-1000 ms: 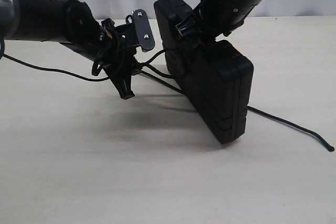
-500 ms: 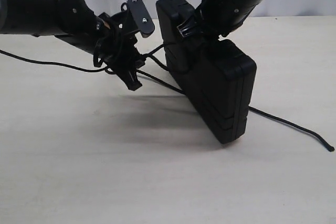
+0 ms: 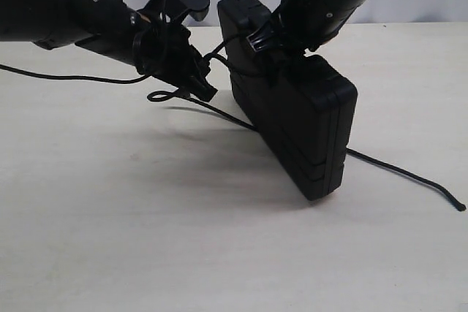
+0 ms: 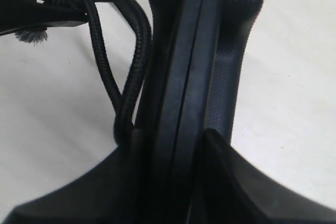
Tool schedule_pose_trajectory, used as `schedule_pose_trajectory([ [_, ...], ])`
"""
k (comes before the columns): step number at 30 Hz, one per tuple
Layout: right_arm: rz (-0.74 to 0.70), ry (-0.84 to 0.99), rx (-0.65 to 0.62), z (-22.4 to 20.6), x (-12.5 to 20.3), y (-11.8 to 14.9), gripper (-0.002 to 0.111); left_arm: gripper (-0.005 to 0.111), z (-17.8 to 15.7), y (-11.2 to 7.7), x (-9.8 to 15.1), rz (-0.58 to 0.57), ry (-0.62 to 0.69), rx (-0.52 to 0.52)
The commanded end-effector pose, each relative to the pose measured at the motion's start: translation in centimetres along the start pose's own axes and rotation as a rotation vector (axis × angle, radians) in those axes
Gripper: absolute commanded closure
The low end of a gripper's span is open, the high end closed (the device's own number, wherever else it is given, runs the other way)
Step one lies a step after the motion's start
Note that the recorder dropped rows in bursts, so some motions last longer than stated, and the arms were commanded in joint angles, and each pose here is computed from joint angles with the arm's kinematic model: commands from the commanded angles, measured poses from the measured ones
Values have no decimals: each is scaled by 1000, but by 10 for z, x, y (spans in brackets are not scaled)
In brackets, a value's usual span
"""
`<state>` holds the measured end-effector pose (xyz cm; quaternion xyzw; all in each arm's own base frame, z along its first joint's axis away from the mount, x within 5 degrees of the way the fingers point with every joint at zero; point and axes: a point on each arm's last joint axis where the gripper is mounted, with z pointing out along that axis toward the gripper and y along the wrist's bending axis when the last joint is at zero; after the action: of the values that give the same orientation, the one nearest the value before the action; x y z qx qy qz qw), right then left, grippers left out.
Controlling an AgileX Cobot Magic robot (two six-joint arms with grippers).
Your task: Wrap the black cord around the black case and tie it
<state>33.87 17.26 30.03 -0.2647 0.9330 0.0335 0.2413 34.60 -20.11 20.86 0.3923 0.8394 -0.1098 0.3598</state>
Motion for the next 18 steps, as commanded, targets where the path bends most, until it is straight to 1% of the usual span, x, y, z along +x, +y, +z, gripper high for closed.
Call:
schedule_pose_trajectory([
  [1, -2, -12, 6, -4, 0, -2, 75, 107, -3, 1, -2, -83, -34, -7],
  [9, -2, -13, 4, -4, 0, -2, 74, 107, -1, 1, -1, -106, -30, 4],
  [18, 5, -6, -18, -4, 1, 0, 57, 107, 3, -2, 3, -92, 1, 27],
])
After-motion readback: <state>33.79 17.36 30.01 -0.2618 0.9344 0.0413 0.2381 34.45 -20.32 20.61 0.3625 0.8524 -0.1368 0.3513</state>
